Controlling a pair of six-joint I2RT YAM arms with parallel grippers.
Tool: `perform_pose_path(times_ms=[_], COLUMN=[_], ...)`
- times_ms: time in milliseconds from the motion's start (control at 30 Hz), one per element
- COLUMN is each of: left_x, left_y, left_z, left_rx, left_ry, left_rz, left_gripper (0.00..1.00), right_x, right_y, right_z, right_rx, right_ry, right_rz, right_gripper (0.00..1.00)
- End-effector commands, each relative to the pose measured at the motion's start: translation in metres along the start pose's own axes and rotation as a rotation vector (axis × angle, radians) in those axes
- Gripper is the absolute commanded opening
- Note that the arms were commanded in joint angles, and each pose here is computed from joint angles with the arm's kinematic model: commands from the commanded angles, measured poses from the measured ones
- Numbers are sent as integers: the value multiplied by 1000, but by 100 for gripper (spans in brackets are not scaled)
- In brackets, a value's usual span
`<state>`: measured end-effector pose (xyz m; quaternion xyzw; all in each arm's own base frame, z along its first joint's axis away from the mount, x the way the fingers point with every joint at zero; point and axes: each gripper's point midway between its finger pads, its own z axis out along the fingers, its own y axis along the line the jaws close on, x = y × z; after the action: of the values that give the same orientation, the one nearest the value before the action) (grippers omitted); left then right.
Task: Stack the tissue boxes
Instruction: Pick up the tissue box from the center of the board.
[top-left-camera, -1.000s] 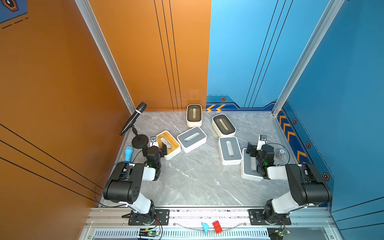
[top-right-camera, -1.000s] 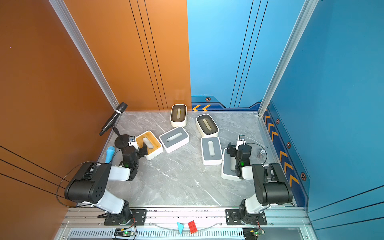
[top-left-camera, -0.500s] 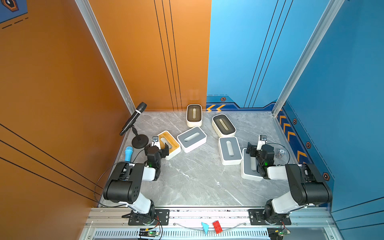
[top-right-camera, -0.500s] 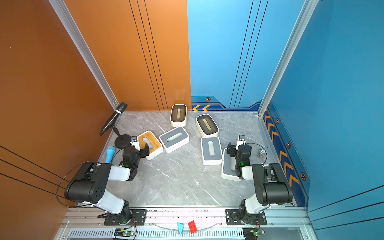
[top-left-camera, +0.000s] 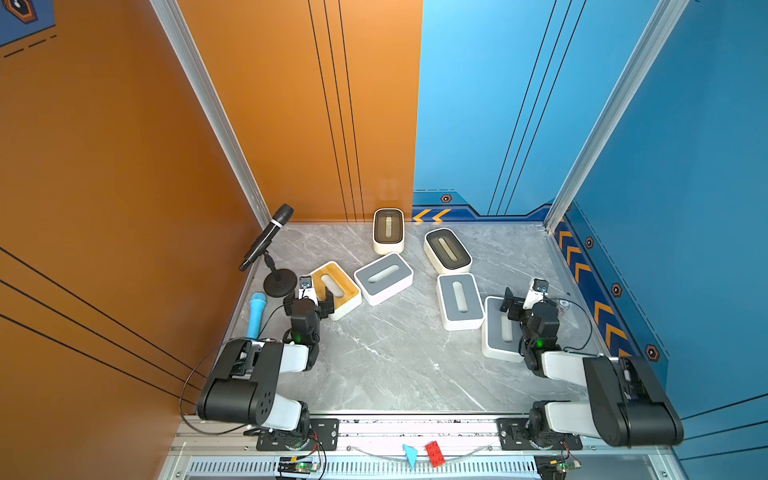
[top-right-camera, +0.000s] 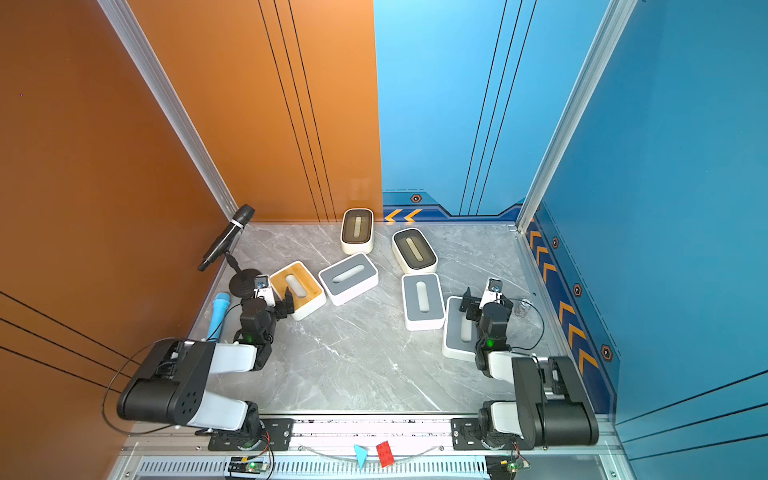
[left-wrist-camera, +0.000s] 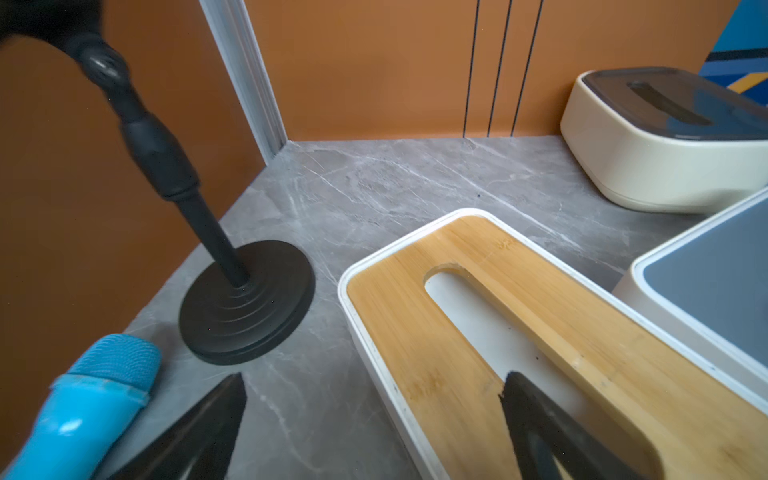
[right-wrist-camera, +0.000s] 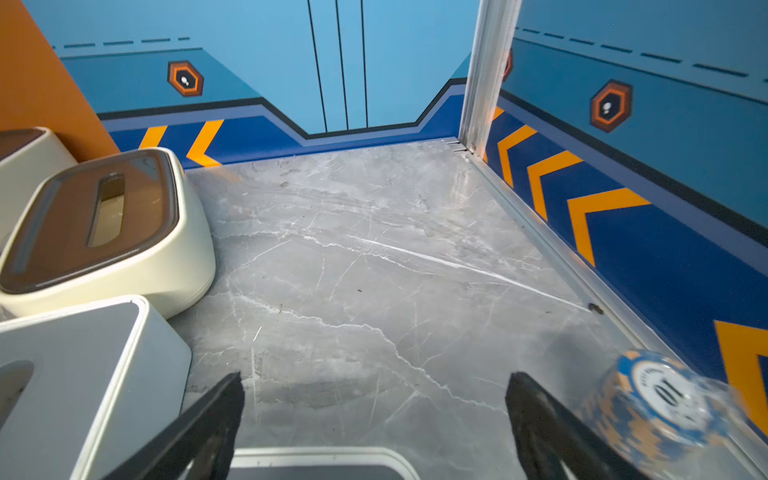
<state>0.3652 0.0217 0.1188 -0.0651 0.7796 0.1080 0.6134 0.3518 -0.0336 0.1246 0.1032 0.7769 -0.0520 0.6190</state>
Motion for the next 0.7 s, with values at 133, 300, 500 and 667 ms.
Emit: perform_pose_path(times_ms=[133,300,500,667], left_x=[-48,-80,-110,-110], left_y=[26,13,-31,-50], left_z=[-28,-43,-63,-85], left_rx=[-168,-81,169,285], left_ry=[-120,-43,96,271], left_rz=[-36,-93,-126,-104], left_gripper=[98,98,98,98], right_x=[-29,-51,-59,-59], right_y=[-29,-46,-53,-35], right_z=[-49,-95,-126,-119], right_rx=[108,158,176,109], right_ry=[-77,-121,-45,121], right_rz=[92,172,197,189], right_gripper=[100,100,100,100])
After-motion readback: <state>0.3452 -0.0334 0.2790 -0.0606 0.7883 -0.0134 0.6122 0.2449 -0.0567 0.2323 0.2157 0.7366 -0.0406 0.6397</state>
